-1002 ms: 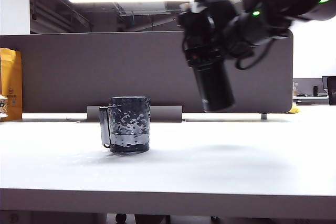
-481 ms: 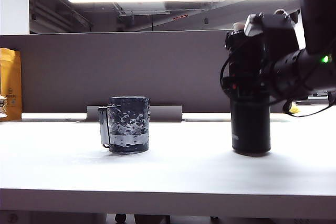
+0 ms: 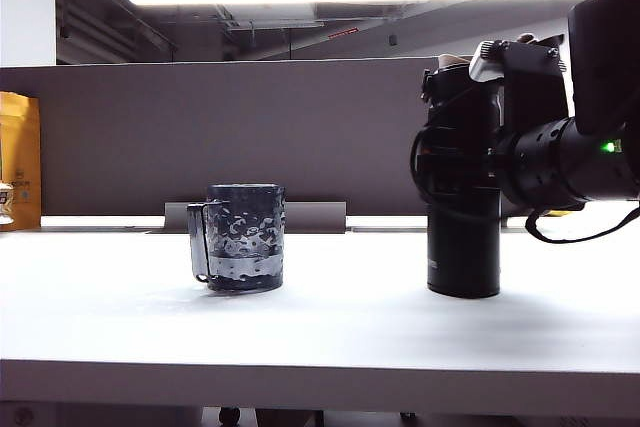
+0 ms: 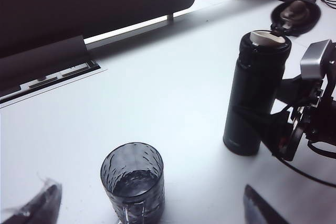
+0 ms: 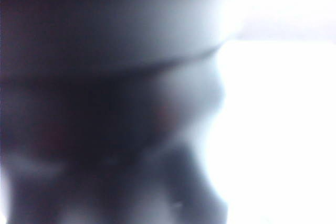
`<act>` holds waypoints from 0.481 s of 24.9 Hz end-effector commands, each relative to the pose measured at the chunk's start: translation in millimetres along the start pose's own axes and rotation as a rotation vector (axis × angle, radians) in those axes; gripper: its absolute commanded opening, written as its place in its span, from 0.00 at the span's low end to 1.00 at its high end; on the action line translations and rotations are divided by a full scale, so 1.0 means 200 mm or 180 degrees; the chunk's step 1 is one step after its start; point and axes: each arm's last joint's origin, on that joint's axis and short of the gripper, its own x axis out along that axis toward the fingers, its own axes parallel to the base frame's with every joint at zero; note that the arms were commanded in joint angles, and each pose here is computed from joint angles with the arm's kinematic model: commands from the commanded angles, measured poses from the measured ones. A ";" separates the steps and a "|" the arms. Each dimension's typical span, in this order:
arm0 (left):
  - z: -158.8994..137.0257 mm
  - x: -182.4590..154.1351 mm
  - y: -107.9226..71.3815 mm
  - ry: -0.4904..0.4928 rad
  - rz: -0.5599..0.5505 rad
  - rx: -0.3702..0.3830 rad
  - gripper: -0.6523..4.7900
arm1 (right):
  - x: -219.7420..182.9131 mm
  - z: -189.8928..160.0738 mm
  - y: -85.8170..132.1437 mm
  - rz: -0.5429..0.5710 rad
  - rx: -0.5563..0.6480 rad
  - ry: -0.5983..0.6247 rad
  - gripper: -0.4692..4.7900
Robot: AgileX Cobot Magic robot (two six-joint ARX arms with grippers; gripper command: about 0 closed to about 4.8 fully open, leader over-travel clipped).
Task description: Pick up the black thermos, pour some water into the cup, then place the black thermos back on the table.
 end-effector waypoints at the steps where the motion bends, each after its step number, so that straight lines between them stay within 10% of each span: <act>1: 0.01 0.00 0.00 -0.0054 -0.0016 -0.0004 1.00 | -0.04 0.02 0.00 0.0024 0.0016 -0.0060 1.00; 4: 0.02 -0.02 0.00 -0.0096 -0.0010 -0.0001 1.00 | -0.20 0.05 -0.03 0.0080 0.0034 -0.0055 1.00; 6: 0.03 -0.05 0.00 -0.0135 -0.0007 0.0003 1.00 | -0.30 0.07 -0.04 0.0252 0.0032 0.0018 0.46; 7: 0.03 -0.08 -0.01 -0.0131 -0.0009 0.0002 0.65 | -0.37 0.09 -0.04 0.0388 0.0085 0.0063 0.09; 8: 0.02 -0.13 -0.01 -0.0102 -0.0010 -0.0001 0.13 | -0.42 0.11 -0.04 0.0469 0.0287 0.0129 0.07; 12: -0.02 -0.28 -0.03 0.0061 -0.0018 -0.0105 0.11 | -0.53 0.23 -0.04 0.0727 0.0431 0.0395 0.07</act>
